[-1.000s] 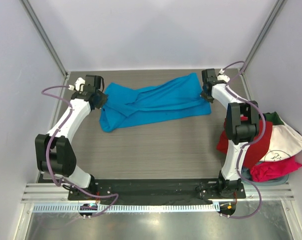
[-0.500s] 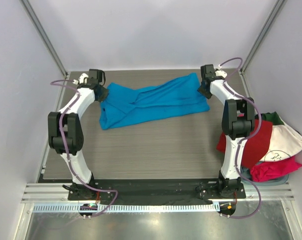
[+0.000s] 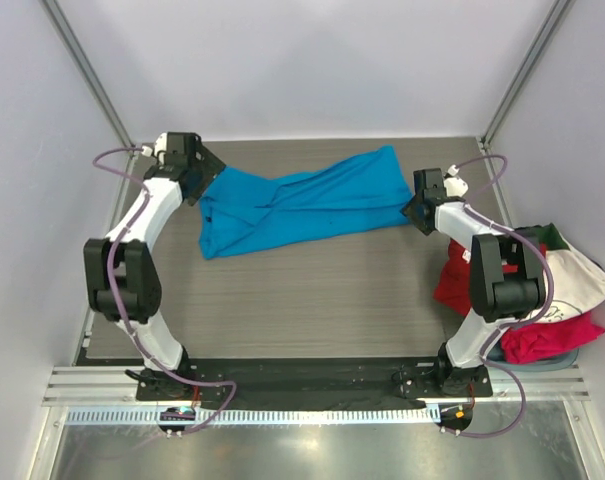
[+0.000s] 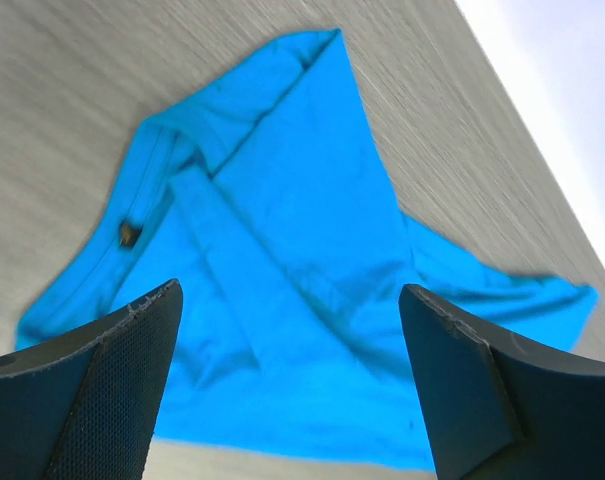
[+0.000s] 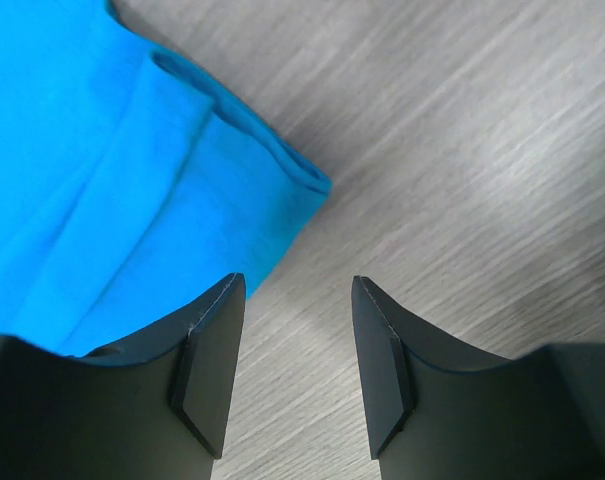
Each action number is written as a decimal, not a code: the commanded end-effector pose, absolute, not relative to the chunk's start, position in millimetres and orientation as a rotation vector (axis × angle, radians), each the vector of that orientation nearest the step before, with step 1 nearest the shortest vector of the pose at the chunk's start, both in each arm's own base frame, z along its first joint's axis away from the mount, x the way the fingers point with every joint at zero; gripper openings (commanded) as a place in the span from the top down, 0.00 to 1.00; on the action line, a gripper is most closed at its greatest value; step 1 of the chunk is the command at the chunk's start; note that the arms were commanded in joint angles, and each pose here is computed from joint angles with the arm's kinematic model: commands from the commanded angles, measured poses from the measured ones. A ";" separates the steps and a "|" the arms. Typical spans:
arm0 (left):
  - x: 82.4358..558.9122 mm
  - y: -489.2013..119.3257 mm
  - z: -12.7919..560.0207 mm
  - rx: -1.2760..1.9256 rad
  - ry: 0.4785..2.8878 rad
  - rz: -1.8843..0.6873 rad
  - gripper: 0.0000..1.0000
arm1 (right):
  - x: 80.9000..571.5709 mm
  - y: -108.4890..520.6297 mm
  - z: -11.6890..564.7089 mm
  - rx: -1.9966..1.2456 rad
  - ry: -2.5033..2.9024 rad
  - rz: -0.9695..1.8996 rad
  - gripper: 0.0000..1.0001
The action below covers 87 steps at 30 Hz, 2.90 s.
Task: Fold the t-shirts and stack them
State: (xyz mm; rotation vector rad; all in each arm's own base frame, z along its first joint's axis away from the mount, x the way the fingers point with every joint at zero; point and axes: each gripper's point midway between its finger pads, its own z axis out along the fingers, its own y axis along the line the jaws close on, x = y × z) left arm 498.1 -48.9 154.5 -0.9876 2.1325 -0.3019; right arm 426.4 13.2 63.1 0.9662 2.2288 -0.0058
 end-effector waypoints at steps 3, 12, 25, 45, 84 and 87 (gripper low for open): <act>452.0 -51.7 188.1 -0.980 2.066 -0.388 0.10 | 443.2 13.8 69.9 1.043 2.096 0.084 0.47; 396.7 -56.0 170.3 -1.024 2.053 -0.471 0.11 | 469.7 8.5 63.7 1.059 2.069 0.058 0.44; 353.4 -60.5 98.6 -1.037 2.259 -0.397 0.22 | 448.7 -8.8 41.6 1.163 2.073 -0.052 0.99; 360.4 -49.1 52.3 -0.902 2.348 -0.240 0.58 | 413.5 -12.7 43.0 1.124 2.114 -0.084 0.99; 299.8 -30.6 116.0 -1.013 2.337 -0.150 1.00 | 378.9 -23.3 115.0 1.151 2.061 -0.115 0.99; 279.1 -35.0 82.7 -1.026 2.395 -0.165 1.00 | 349.4 -22.7 73.7 1.206 2.139 -0.159 0.99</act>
